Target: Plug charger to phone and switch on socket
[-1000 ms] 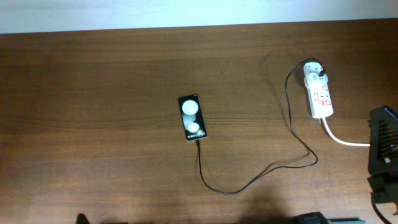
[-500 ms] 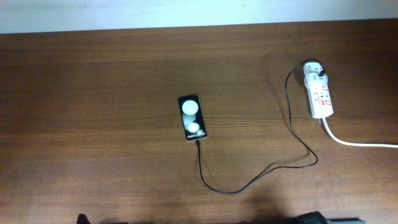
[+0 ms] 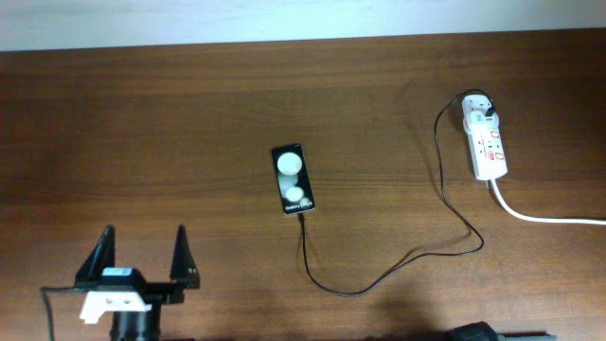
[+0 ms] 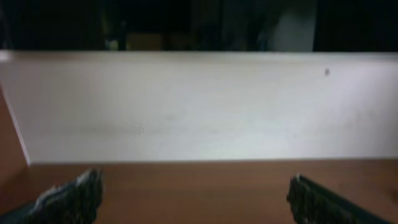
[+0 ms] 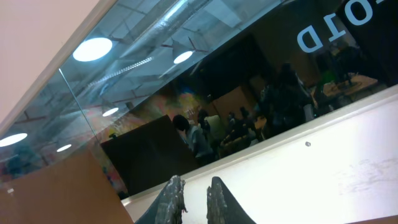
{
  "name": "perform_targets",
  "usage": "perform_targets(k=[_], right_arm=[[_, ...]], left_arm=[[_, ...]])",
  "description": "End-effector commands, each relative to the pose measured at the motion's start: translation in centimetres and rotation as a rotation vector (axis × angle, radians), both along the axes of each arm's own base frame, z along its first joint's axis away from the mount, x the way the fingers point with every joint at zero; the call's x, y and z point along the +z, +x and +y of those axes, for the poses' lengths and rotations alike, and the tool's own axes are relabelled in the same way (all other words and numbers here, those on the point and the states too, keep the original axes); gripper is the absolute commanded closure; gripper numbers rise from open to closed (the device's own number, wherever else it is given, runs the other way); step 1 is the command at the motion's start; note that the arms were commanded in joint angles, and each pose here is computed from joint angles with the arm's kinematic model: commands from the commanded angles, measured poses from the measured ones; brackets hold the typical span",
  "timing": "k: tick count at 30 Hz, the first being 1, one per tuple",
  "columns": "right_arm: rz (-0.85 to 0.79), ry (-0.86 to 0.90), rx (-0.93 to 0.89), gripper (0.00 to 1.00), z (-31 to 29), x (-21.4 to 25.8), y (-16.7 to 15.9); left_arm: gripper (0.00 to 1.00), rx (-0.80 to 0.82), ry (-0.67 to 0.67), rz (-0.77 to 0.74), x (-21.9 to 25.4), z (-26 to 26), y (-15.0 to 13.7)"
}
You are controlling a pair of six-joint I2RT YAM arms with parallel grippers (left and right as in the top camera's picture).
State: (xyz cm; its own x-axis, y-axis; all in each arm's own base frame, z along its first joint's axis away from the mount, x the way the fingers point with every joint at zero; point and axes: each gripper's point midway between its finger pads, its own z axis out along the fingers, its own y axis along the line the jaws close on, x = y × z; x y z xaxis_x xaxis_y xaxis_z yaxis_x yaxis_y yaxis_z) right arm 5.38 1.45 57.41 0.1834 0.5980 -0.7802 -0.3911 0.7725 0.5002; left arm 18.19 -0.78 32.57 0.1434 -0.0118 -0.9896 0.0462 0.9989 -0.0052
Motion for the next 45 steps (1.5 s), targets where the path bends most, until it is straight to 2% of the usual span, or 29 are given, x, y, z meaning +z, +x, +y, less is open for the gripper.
perform_targets(k=[1, 5, 10, 15, 24, 27, 29, 38, 42, 45], right_arm=[[-0.009, 0.002, -0.003, 0.83, -0.2, 0.0, -0.3], [-0.008, 0.002, -0.002, 0.83, -0.2, 0.0, -0.3], [-0.006, 0.001, -0.003, 0.83, -0.2, -0.1, -0.3], [-0.006, 0.001, -0.002, 0.83, -0.2, -0.1, -0.3], [-0.005, 0.001, -0.002, 0.83, -0.2, -0.1, -0.3], [-0.005, 0.001, -0.002, 0.83, -0.2, -0.1, -0.3], [-0.005, 0.001, -0.002, 0.83, -0.2, -0.1, -0.3], [0.009, -0.009, 0.047, 0.83, 1.0, -0.8, 1.3], [0.0, -0.017, 0.069, 0.83, 1.7, -0.9, 2.1], [-0.03, -0.038, 0.13, 0.83, 2.7, -0.4, 1.6]], left_arm=[[0.01, -0.099, 0.174, -0.025, -1.7, -2.1, 1.3], [0.01, -0.221, 0.308, -0.036, -5.0, -4.5, 2.7], [0.01, -0.216, 0.305, -0.013, -9.2, -4.3, 4.6], [0.01, -0.042, 0.284, 0.045, -11.0, -1.3, 5.7], [0.01, -0.06, 0.297, 0.059, -13.6, -1.6, 6.3], [0.01, -0.058, 0.287, 0.201, -17.0, -1.2, 6.3], [0.01, -0.065, 0.283, 0.236, -17.7, -1.2, 6.5], [0.01, -0.089, 0.261, 0.253, -18.1, -1.6, 6.5], [0.01, -0.079, 0.263, 0.183, -16.5, -1.6, 6.3], [0.01, -0.08, 0.263, 0.184, -16.5, -1.6, 6.3]])
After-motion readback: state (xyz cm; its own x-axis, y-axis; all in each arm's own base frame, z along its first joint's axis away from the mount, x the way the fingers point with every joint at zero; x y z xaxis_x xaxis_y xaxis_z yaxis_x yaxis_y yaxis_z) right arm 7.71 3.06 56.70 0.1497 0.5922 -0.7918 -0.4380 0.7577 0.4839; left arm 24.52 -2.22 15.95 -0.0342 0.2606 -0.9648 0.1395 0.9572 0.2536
